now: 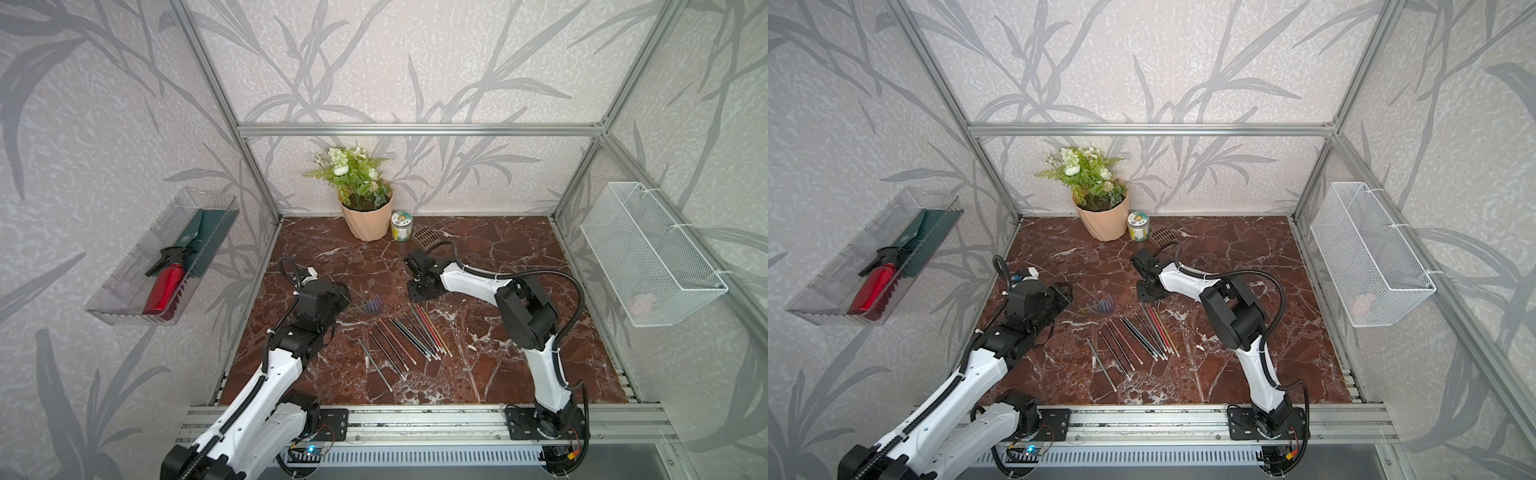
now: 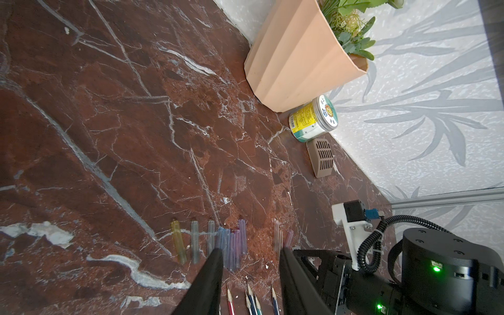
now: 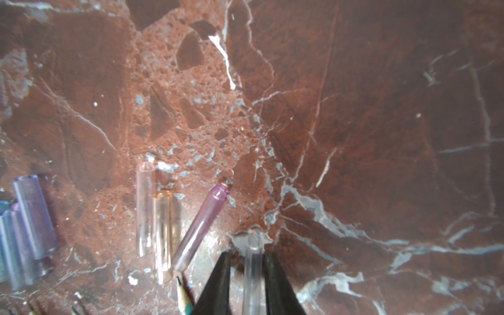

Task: Remove the protective cover of the pencils
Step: Move the protective sleeve to the center of the board, then reset both arms

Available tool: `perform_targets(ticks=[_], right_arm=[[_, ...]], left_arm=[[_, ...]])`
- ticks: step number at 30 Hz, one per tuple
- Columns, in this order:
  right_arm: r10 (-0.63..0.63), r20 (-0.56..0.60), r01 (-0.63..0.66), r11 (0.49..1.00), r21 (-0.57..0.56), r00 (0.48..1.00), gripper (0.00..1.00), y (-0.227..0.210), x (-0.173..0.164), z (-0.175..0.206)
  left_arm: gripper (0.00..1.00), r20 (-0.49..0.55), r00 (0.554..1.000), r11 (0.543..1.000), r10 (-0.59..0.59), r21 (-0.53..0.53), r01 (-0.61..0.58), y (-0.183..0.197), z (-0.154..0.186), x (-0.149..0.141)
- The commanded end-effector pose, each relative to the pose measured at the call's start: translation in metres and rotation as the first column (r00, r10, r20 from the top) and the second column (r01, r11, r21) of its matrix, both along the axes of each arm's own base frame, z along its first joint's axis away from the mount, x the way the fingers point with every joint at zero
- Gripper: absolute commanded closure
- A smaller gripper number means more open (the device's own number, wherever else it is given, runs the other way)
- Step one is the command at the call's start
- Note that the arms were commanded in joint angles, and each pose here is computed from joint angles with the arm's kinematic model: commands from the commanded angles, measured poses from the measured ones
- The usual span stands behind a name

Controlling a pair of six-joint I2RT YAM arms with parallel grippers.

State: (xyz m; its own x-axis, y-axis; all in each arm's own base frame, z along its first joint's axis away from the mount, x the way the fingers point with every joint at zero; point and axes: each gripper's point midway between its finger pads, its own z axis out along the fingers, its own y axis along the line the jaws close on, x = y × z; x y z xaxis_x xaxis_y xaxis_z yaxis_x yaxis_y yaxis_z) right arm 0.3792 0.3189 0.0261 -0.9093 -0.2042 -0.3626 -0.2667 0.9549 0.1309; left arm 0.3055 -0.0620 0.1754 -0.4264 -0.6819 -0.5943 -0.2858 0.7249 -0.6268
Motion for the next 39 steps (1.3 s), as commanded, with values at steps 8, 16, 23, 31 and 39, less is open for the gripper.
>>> perform_targets(ticks=[8, 16, 23, 31, 39], right_arm=[[-0.023, 0.191, 0.009, 0.997, 0.071, 0.981, 0.43, -0.024, -0.007, 0.105], [-0.263, 0.451, 0.147, 0.950, 0.277, 0.853, 0.13, -0.117, -0.016, 0.213], [-0.310, 0.806, 0.264, 0.944, 0.198, 0.504, 0.00, -0.238, 0.003, 0.226], [-0.282, 0.742, 0.321, 0.942, 0.095, 0.609, 0.01, -0.302, 0.009, 0.115], [-0.226, 0.792, 0.308, 0.950, 0.050, 0.568, 0.01, -0.305, 0.018, 0.071]], left_arm=[[0.14, 0.112, 0.991, 0.982, 0.077, 0.165, -0.095, 0.033, 0.030, -0.001], [0.11, 0.380, 0.910, 0.826, 0.166, 0.451, -0.339, 0.085, 0.039, -0.009], [0.00, 0.362, 0.831, 0.571, 0.422, 0.607, -0.554, 0.149, 0.033, -0.015], [0.00, 0.281, 0.885, 0.484, 0.370, 0.755, -0.442, 0.159, -0.027, 0.018], [0.08, 0.244, 0.930, 0.449, 0.274, 0.823, -0.348, 0.150, -0.033, 0.039]])
